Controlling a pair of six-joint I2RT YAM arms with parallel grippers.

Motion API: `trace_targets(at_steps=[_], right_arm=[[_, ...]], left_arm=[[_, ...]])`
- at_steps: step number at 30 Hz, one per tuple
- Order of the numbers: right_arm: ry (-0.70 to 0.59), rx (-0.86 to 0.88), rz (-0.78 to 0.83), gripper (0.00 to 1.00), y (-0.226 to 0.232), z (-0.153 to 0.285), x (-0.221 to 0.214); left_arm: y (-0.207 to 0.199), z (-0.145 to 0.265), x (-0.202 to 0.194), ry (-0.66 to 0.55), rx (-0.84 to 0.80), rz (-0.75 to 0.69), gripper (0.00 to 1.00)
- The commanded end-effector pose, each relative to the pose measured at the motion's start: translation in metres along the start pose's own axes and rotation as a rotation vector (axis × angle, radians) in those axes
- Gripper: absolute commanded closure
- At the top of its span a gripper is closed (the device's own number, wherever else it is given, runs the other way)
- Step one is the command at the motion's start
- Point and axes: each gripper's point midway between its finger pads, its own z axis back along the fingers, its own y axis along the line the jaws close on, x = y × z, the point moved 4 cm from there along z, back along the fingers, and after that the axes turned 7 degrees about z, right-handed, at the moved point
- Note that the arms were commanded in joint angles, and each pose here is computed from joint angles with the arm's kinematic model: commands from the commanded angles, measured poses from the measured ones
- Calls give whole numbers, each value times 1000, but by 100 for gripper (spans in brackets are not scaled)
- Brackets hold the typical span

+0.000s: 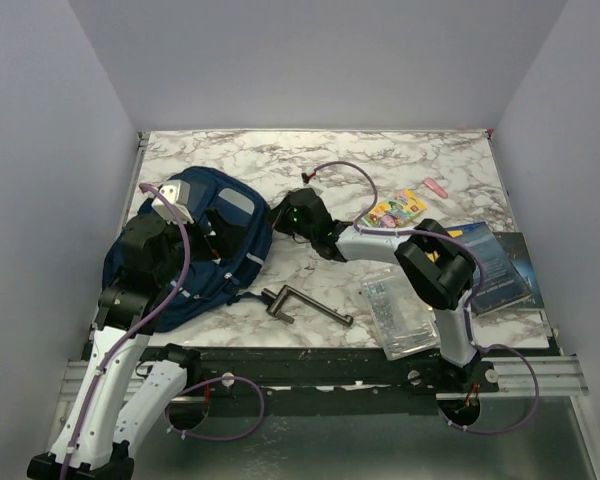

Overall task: Pack the student bag
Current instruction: Move the student bag to the center of the board.

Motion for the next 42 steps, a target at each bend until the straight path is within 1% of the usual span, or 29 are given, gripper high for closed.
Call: trace_targets(at_steps=[1, 3, 5, 6, 7, 8, 10, 12, 14, 16, 18, 21, 23, 24, 26, 28, 30, 31, 33, 35, 37, 40, 42], right_arm=[[-63, -129, 19, 99, -64, -26, 48], [-16, -148, 60, 99, -86, -33, 59], [49, -102, 140, 97, -95, -34, 63], [58, -105, 182, 94, -96, -30, 65], [78, -71, 243, 91, -91, -24, 66], [88, -45, 292, 83, -88, -18, 67], [64, -27, 358, 63, -82, -1, 75], [46, -29, 426, 44, -77, 13, 86], [37, -33, 488, 36, -73, 25, 96], [28, 8, 548, 31, -62, 35, 98], [32, 49, 596, 27, -49, 43, 88], [43, 67, 630, 26, -33, 50, 68], [66, 114, 591, 26, -20, 55, 53], [91, 151, 537, 26, -15, 57, 44], [132, 291, 465, 27, -2, 63, 22], [169, 430, 443, 29, 11, 70, 0], [178, 509, 463, 30, 18, 75, -14], [185, 522, 462, 29, 20, 76, -18], [201, 510, 412, 30, 23, 72, -17], [244, 495, 333, 36, 30, 67, -17], [282, 507, 194, 39, 39, 64, -20], [338, 420, -65, 39, 34, 54, -31], [372, 377, -106, 40, 32, 42, -37]], left_arm=[[-9, -1, -2, 20, -54, 16, 2], [-7, -2, -4, 25, -48, 21, 2], [-6, -3, -5, 26, -41, 22, 1], [-5, -4, -5, 24, -34, 22, 2], [-4, -4, -5, 21, -26, 22, 2], [-2, -4, -4, 16, -18, 22, 2], [0, -5, -1, 3, 1, 19, 2], [1, -5, 3, -6, 23, 14, 2], [1, -5, 8, -16, 41, 10, 2], [3, -4, 12, -31, 64, 9, 2], [6, -4, 14, -39, 86, 12, 2], [10, -8, 13, -33, 118, 23, 2], [20, -12, 8, -30, 171, 52, 2], [27, -16, 4, -25, 206, 70, 2], [39, -22, -3, -7, 273, 106, 2], [49, -30, -10, 29, 313, 158, 1], [52, -39, -18, 109, 278, 226, 2], [55, -44, -22, 151, 258, 262, 2], [60, -52, -28, 224, 213, 345, 2], [68, -58, -36, 266, 203, 423, 2], [82, -61, -41, 266, 228, 501, 2], [98, -61, -52, 241, 283, 591, 4], [105, -61, -57, 231, 295, 623, 6]])
